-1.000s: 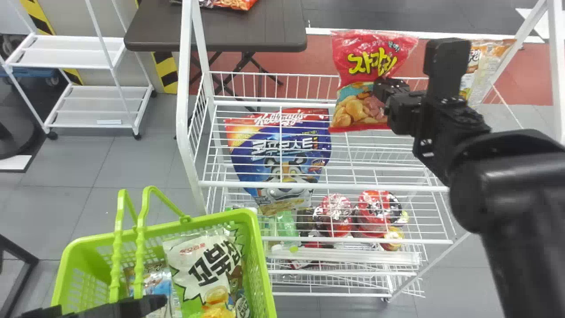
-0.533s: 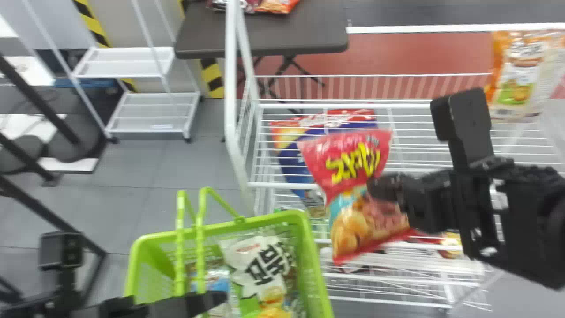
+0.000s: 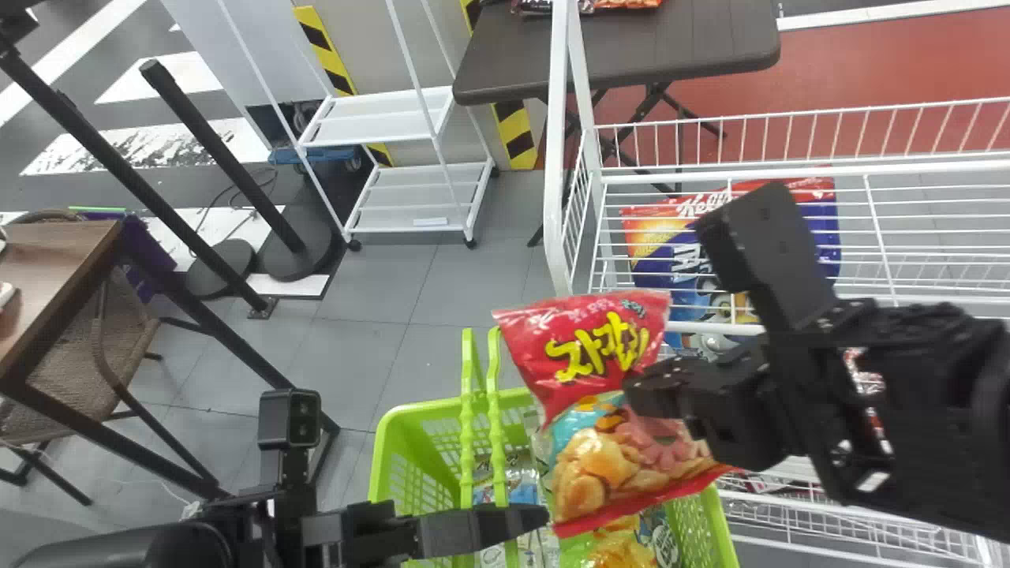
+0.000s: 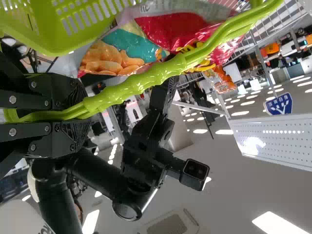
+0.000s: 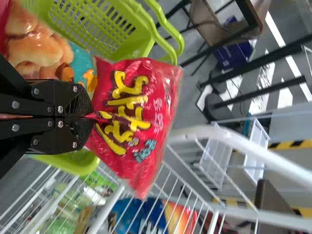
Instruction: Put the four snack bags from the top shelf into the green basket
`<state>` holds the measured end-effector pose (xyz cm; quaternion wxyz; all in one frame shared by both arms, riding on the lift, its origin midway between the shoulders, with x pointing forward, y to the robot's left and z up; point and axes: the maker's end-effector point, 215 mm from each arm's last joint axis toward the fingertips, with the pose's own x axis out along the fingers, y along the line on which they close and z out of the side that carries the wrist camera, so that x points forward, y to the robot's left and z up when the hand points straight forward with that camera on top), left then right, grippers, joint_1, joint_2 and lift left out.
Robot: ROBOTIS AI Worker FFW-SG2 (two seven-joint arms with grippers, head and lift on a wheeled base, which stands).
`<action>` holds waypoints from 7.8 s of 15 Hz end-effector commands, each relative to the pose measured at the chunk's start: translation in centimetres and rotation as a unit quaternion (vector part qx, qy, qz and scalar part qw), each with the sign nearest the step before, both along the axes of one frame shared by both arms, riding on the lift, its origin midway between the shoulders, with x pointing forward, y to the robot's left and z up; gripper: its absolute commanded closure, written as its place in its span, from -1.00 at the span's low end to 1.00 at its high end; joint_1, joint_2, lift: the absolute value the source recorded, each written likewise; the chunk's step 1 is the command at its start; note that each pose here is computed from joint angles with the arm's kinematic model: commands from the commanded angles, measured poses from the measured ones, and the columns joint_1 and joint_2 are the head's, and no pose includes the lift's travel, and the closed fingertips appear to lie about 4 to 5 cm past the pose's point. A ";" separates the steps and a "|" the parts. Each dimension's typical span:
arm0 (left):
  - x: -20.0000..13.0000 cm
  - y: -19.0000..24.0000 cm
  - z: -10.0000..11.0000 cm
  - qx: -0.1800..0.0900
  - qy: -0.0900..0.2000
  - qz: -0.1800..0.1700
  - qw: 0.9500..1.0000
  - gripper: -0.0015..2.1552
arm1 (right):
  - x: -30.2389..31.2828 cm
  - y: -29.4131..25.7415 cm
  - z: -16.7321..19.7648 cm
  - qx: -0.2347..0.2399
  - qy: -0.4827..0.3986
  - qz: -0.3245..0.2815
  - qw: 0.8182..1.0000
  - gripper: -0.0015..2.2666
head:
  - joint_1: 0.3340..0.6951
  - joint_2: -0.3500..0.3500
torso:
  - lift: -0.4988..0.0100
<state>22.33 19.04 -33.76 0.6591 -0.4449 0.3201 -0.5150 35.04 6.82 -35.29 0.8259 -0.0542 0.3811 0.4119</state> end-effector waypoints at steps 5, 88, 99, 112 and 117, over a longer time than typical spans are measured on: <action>1.5 -2.8 1.9 -0.030 -0.033 -0.029 0.999 0.99 | -3.5 4.2 -0.6 0.009 0.025 0.056 0.998 0.98 | 1.00 1.00 | 0.96; 2.4 1.2 -0.5 -0.030 -0.009 0.011 0.999 0.99 | 7.1 -11.2 0.4 0.071 0.009 -0.131 0.989 0.99 | 1.00 0.37 | 0.96; 2.5 1.5 -0.2 -0.033 -0.010 0.011 0.999 0.99 | -1.2 5.3 1.3 0.146 0.088 0.007 0.985 0.99 | 1.00 1.00 | 0.96; 2.8 1.7 0.1 -0.040 -0.012 0.008 0.999 0.99 | 1.1 1.5 -3.3 0.020 0.109 -0.017 0.994 -1.00 | 1.00 1.00 | 0.96; 2.8 1.7 0.0 -0.040 -0.014 0.010 0.999 0.99 | 0.5 2.7 -1.4 0.082 0.157 0.006 0.984 -0.96 | 1.00 1.00 | 0.96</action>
